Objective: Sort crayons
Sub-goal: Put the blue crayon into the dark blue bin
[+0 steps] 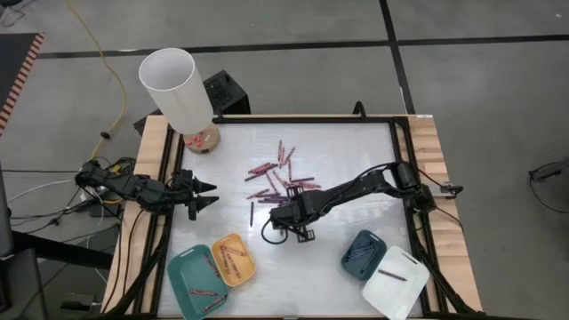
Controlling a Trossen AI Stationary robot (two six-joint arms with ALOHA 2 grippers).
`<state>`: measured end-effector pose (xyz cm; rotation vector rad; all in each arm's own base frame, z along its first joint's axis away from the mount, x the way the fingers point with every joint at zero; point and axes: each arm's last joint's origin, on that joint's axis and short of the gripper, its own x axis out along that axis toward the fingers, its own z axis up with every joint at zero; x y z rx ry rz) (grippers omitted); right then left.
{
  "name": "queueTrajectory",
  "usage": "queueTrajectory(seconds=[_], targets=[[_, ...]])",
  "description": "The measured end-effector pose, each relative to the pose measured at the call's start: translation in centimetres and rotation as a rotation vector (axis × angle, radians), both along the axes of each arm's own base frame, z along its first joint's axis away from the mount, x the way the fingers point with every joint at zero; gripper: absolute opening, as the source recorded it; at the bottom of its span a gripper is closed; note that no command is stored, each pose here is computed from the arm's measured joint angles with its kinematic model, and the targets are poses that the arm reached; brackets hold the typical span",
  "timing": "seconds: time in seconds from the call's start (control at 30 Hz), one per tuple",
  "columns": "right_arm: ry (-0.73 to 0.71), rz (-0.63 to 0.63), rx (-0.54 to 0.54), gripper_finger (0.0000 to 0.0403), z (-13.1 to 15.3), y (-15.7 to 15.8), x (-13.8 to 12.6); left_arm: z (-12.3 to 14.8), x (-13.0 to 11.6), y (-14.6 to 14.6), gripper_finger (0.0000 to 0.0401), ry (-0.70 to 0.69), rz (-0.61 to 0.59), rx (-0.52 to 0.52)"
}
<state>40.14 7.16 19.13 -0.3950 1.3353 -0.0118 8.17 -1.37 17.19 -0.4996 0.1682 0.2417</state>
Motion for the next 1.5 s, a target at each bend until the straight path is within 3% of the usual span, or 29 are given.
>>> queueTrajectory(seconds=[0.23,0.53,0.97,1.5], targets=[[0.031,0.081,-0.045,0.0071,0.0,-0.2,-0.1,0.0,0.0,0.0,0.024,0.0,0.0,0.0],[0.035,0.089,-0.038,0.0071,-0.1,-0.2,-0.1,0.0,0.0,0.0,0.024,0.001,0.0,0.0],[0.082,0.073,-0.045,0.0071,-3.7,-1.0,-1.7,0.0,0.0,0.0,0.024,0.0,0.0,0.0],[0.057,0.184,-0.058,0.0071,-1.5,-0.8,-2.2,0.0,0.0,0.0,0.024,0.001,0.0,0.0]])
